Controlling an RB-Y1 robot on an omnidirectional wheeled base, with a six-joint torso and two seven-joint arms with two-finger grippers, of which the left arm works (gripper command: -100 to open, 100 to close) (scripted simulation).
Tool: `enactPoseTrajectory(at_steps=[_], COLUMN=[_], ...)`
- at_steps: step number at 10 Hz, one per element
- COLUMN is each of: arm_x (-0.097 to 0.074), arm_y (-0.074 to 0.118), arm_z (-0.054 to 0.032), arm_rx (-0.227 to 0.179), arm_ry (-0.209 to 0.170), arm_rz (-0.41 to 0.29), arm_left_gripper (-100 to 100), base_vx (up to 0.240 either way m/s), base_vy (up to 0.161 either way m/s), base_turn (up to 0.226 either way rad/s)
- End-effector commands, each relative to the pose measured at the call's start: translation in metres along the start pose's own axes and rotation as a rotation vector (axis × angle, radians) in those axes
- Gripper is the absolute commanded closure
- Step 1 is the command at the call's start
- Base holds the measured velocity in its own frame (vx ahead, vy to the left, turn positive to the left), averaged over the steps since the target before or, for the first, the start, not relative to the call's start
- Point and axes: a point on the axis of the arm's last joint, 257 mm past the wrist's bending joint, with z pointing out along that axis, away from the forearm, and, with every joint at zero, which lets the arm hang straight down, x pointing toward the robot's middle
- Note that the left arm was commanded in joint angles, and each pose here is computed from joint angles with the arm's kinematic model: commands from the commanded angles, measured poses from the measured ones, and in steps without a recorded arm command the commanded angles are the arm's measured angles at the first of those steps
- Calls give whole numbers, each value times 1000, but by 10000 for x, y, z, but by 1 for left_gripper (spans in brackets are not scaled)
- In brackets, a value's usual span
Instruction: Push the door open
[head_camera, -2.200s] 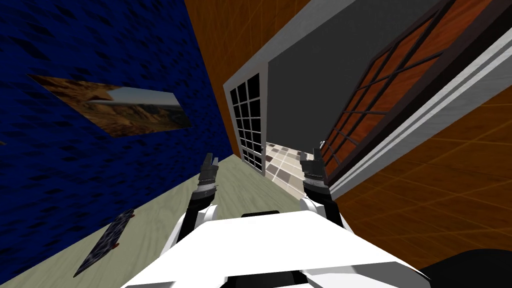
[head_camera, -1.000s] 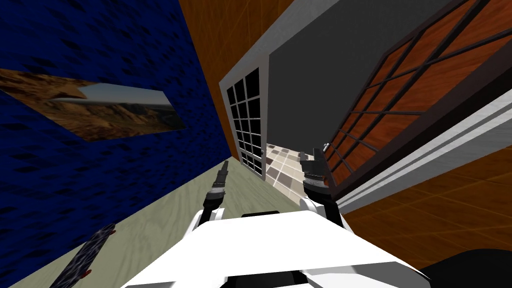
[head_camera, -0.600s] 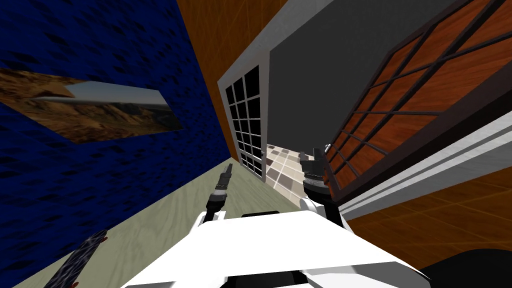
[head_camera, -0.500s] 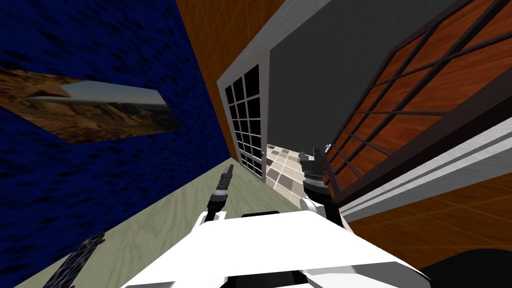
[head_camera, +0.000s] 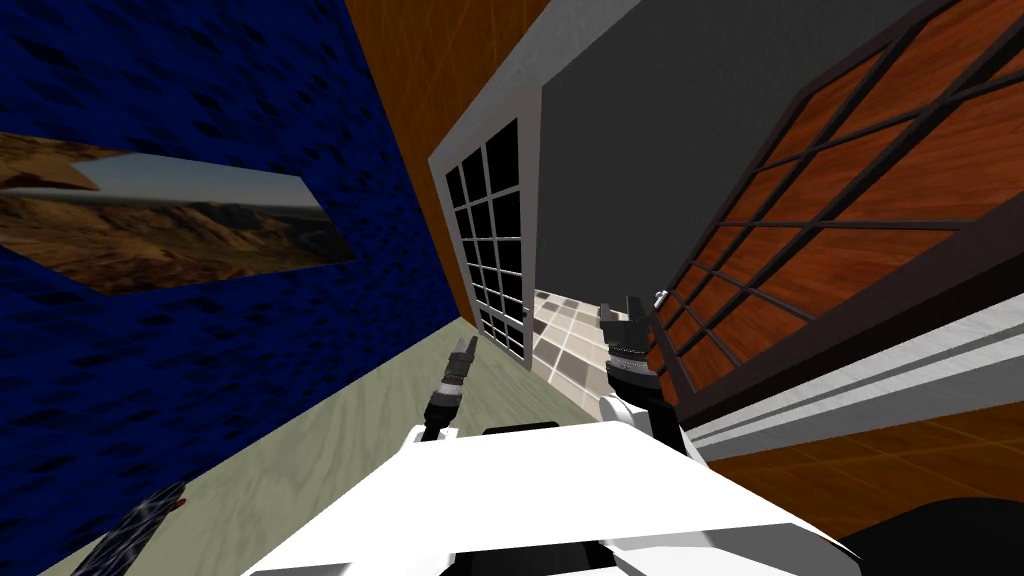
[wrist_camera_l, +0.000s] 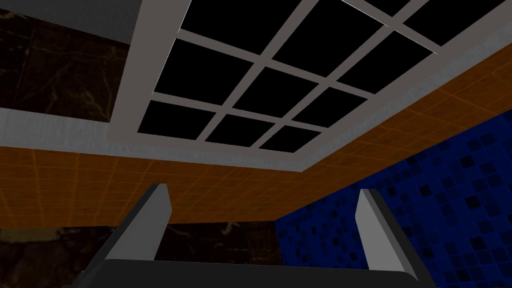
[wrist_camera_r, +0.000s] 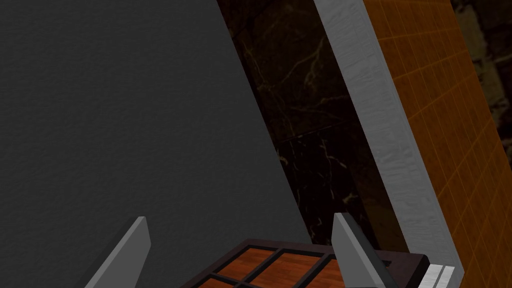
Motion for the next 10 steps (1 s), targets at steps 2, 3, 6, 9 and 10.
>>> enactPoseTrajectory(at_steps=[2, 3, 6, 9, 10], arm_x=[231, 327, 615, 894, 986], arm_y=[30, 40, 59, 61, 58], arm_z=[-90, -122, -228, -345, -387], arm_rx=[5, 7, 19, 36, 43], arm_ry=[49, 68, 124, 179, 197], arm_rz=[65, 88, 155, 217, 237], arm_left_gripper=[-100, -100, -100, -100, -100], base_vx=[98, 98, 93, 111, 91], base_vy=[8, -5, 2, 7, 13], base_turn=[-20, -18, -18, -19, -14])
